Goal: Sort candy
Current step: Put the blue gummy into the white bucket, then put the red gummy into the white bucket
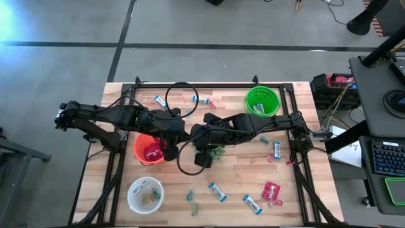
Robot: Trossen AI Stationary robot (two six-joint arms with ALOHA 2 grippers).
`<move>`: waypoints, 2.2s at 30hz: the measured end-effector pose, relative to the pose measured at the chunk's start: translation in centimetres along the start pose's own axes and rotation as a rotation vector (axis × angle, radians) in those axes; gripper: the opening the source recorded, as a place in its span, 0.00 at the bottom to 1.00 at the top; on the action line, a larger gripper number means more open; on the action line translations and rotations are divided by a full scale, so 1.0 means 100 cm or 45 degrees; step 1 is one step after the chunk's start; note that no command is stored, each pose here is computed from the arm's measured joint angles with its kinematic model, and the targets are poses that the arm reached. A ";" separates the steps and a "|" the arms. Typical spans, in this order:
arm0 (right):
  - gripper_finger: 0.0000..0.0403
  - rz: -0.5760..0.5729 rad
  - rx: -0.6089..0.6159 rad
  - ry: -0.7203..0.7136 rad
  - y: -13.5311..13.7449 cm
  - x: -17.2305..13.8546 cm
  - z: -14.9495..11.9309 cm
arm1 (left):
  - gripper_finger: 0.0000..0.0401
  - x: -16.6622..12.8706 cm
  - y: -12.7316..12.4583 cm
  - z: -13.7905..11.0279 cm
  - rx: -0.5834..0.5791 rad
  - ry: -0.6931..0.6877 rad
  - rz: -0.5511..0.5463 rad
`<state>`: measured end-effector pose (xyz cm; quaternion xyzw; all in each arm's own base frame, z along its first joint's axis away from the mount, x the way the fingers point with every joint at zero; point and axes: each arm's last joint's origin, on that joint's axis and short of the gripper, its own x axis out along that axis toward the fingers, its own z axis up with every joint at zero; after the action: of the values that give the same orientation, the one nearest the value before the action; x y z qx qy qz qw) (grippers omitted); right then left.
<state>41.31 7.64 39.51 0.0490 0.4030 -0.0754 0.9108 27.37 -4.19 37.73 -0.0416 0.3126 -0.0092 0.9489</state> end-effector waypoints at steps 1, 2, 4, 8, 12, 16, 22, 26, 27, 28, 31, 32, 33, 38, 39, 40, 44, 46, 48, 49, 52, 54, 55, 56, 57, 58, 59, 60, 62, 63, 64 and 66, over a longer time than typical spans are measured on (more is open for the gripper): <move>0.23 0.000 0.000 0.000 0.000 0.000 0.000 | 0.00 0.000 0.000 0.000 0.000 0.003 0.001; 0.26 -0.001 0.000 0.000 0.000 0.000 0.000 | 0.00 0.000 0.000 -0.001 0.000 0.010 0.001; 0.31 -0.005 0.000 -0.001 0.000 0.000 0.000 | 0.00 0.000 0.000 -0.004 -0.012 0.057 -0.004; 0.39 -0.013 -0.012 0.021 -0.002 -0.003 -0.002 | 0.00 -0.002 -0.001 -0.015 -0.095 0.211 -0.072; 0.43 -0.039 -0.048 0.081 -0.006 -0.008 -0.006 | 0.00 -0.004 -0.010 -0.023 -0.168 0.332 -0.168; 0.45 -0.070 -0.042 0.156 -0.011 -0.009 -0.011 | 0.00 -0.009 -0.028 -0.033 -0.209 0.446 -0.229; 0.44 -0.102 -0.045 0.232 -0.017 -0.009 -0.016 | 0.00 -0.020 -0.062 -0.052 -0.259 0.610 -0.275; 0.43 -0.108 -0.040 0.240 -0.020 -0.009 -0.016 | 0.00 -0.028 -0.080 -0.068 -0.312 0.733 -0.260; 0.43 -0.109 -0.040 0.240 -0.020 -0.009 -0.016 | 0.00 -0.031 -0.083 -0.072 -0.328 0.769 -0.246; 0.43 -0.110 -0.039 0.240 -0.020 -0.009 -0.016 | 0.00 -0.033 -0.087 -0.075 -0.342 0.799 -0.234; 0.43 -0.112 -0.038 0.244 -0.021 -0.009 -0.016 | 0.00 -0.039 -0.095 -0.083 -0.380 0.865 -0.219; 0.44 -0.113 -0.038 0.247 -0.021 -0.009 -0.016 | 0.00 -0.040 -0.098 -0.085 -0.392 0.881 -0.224; 0.44 -0.114 -0.038 0.250 -0.022 -0.009 -0.016 | 0.00 -0.042 -0.100 -0.086 -0.402 0.891 -0.227; 0.43 -0.117 -0.040 0.261 -0.022 -0.009 -0.017 | 0.00 -0.046 -0.107 -0.090 -0.438 0.939 -0.250; 0.43 -0.117 -0.040 0.262 -0.022 -0.009 -0.017 | 0.00 -0.047 -0.108 -0.090 -0.440 0.945 -0.255; 0.42 -0.117 -0.040 0.263 -0.022 -0.009 -0.017 | 0.00 -0.047 -0.108 -0.091 -0.442 0.948 -0.257; 0.42 -0.123 -0.045 0.283 -0.023 -0.009 -0.018 | 0.00 -0.047 -0.108 -0.091 -0.446 0.964 -0.265; 0.42 -0.128 -0.048 0.298 -0.023 -0.009 -0.020 | 0.00 -0.048 -0.108 -0.092 -0.437 0.971 -0.260; 0.42 -0.130 -0.041 0.301 -0.023 -0.010 -0.020 | 0.01 -0.048 -0.107 -0.092 -0.433 0.983 -0.249; 0.42 -0.131 -0.035 0.302 -0.023 -0.010 -0.020 | 0.03 -0.048 -0.107 -0.093 -0.432 0.988 -0.244; 0.42 -0.134 -0.027 0.310 -0.023 -0.010 -0.021 | 0.07 -0.048 -0.107 -0.093 -0.432 0.990 -0.247; 0.42 -0.138 -0.030 0.321 -0.024 -0.010 -0.021 | 0.11 -0.049 -0.107 -0.093 -0.436 1.004 -0.261; 0.42 -0.139 -0.031 0.325 -0.024 -0.010 -0.022 | 0.14 -0.049 -0.107 -0.093 -0.437 1.011 -0.268; 0.43 -0.140 -0.031 0.326 -0.024 -0.010 -0.022 | 0.16 -0.049 -0.107 -0.093 -0.437 1.012 -0.270; 0.43 -0.140 -0.030 0.326 -0.024 -0.010 -0.022 | 0.18 -0.049 -0.107 -0.093 -0.437 1.012 -0.269; 0.43 -0.141 -0.029 0.326 -0.024 -0.010 -0.022 | 0.20 -0.049 -0.107 -0.093 -0.433 1.012 -0.271; 0.44 -0.143 -0.027 0.326 -0.025 -0.010 -0.021 | 0.22 -0.049 -0.107 -0.093 -0.423 1.010 -0.275; 0.44 -0.146 -0.025 0.325 -0.027 -0.010 -0.021 | 0.24 -0.049 -0.107 -0.093 -0.413 1.008 -0.278; 0.45 -0.172 -0.024 0.319 -0.031 -0.009 -0.020 | 0.27 -0.048 -0.106 -0.093 -0.394 0.983 -0.260; 0.45 -0.193 -0.032 0.315 -0.034 -0.008 -0.019 | 0.28 -0.048 -0.106 -0.093 -0.379 0.959 -0.239; 0.45 -0.216 -0.037 0.310 -0.037 -0.008 -0.018 | 0.29 -0.047 -0.105 -0.092 -0.365 0.930 -0.213; 0.46 -0.261 -0.044 0.302 -0.045 -0.007 -0.016 | 0.29 -0.047 -0.103 -0.091 -0.345 0.856 -0.146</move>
<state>38.91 3.47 38.80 0.0004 0.5117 -0.1548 0.8451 18.28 -14.89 34.09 -0.1791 0.6025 -0.0341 0.7770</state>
